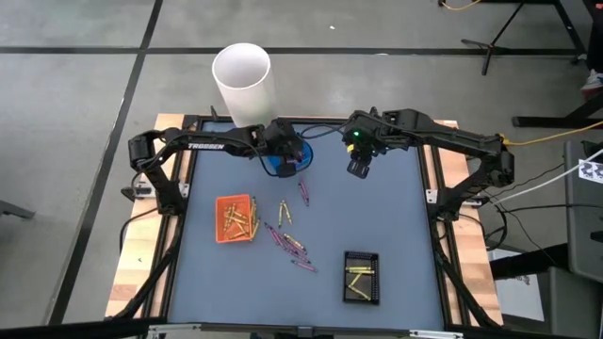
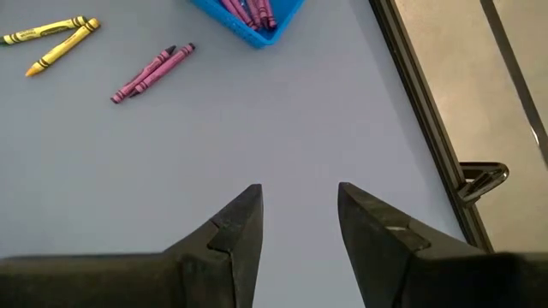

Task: Sort crayons
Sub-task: Put the violet crayon into the blue bin

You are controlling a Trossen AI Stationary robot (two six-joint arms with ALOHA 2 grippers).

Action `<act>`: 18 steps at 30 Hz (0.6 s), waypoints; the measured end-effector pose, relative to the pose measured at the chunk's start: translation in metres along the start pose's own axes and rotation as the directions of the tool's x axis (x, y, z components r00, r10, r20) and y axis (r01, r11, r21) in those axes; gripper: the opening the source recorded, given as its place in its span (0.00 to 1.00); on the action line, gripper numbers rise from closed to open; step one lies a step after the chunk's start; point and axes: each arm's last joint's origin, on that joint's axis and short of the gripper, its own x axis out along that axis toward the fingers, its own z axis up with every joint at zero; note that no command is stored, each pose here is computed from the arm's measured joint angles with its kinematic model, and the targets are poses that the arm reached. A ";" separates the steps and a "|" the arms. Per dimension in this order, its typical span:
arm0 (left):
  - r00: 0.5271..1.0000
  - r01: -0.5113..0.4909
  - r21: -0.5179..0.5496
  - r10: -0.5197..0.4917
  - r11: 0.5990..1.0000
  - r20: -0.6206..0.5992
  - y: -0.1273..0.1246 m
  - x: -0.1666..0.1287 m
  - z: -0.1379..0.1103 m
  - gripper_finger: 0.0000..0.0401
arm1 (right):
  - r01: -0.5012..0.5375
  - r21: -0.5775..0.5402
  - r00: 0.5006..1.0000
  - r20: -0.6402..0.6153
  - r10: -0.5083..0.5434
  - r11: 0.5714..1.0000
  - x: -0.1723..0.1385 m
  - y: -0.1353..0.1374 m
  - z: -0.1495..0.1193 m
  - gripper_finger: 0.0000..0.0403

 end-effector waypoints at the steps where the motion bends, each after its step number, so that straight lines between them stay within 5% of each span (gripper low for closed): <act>1: 1.000 0.001 0.000 -0.001 1.000 0.000 0.000 0.000 0.000 0.20 | 0.000 0.000 1.000 0.000 0.000 1.000 0.000 0.000 0.000 0.38; 10: 1.000 0.001 0.001 -0.001 1.000 0.000 0.000 0.000 0.000 0.33 | 0.000 0.015 1.000 0.000 0.000 1.000 0.000 0.000 0.000 0.38; 18: 0.999 0.031 0.036 -0.031 0.999 0.020 -0.016 -0.005 0.006 0.32 | 0.000 0.047 1.000 0.000 0.000 0.999 0.000 0.000 0.000 0.38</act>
